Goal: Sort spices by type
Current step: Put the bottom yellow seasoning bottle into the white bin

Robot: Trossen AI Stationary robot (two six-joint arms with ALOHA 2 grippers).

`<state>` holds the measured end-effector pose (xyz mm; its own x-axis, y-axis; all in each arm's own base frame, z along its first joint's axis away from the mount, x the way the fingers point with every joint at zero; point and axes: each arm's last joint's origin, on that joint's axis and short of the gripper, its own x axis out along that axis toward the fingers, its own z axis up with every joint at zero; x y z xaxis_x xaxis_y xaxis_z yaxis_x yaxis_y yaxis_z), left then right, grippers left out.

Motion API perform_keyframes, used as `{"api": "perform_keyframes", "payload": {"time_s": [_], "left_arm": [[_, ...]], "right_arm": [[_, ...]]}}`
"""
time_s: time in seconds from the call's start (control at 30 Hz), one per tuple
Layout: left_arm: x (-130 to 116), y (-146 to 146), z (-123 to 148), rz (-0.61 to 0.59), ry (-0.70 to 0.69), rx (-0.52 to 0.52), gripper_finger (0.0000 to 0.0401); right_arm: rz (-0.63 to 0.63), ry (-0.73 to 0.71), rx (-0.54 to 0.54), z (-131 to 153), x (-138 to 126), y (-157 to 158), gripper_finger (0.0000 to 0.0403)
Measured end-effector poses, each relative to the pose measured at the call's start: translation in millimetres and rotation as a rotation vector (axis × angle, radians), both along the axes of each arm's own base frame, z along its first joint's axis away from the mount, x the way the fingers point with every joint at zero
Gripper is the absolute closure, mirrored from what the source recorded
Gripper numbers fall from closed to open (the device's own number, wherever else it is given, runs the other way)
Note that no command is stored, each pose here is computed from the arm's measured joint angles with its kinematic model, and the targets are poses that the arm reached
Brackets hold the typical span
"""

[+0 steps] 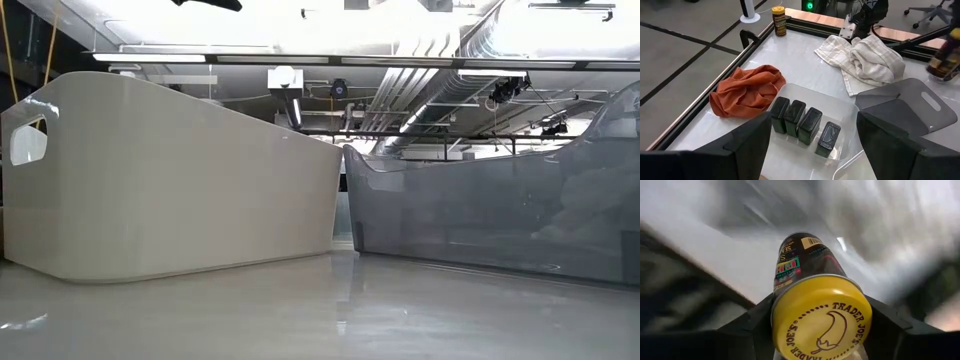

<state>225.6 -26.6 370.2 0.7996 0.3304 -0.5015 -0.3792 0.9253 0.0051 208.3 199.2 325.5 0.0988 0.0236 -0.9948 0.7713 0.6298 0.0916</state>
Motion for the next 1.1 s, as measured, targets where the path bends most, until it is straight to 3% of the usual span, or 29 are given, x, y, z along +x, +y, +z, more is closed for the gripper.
{"api": "perform_keyframes", "payload": {"time_s": [0.17, 0.33, 0.47, 0.63, 0.87, 1.1], "left_arm": [[0, 0, 0, 0.006, -0.001, 0.001, 0.0121], [0, 0, 0, 0.009, -0.002, -0.002, 0.0121], [0, 0, 0, 0.01, -0.003, -0.003, 0.0121], [0, 0, 0, 0.02, -0.011, -0.021, 0.0121], [0, 0, 0, 0.035, -0.02, -0.044, 0.0121], [0, 0, 0, 0.035, -0.022, -0.046, 0.0121]], "right_arm": [[0.123, -0.353, -0.108, 38, 45, -27, 0.0186], [0.32, -0.491, -0.168, 26, 111, -58, 0.0186], [0.487, -0.488, -0.158, -2, 156, -77, 0.0186], [0.613, -0.371, -0.157, -39, 186, -92, 0.0186], [0.661, -0.286, -0.147, -68, 202, -101, 0.0183], [0.678, -0.275, -0.131, -74, 204, -101, 0.0174]]}}
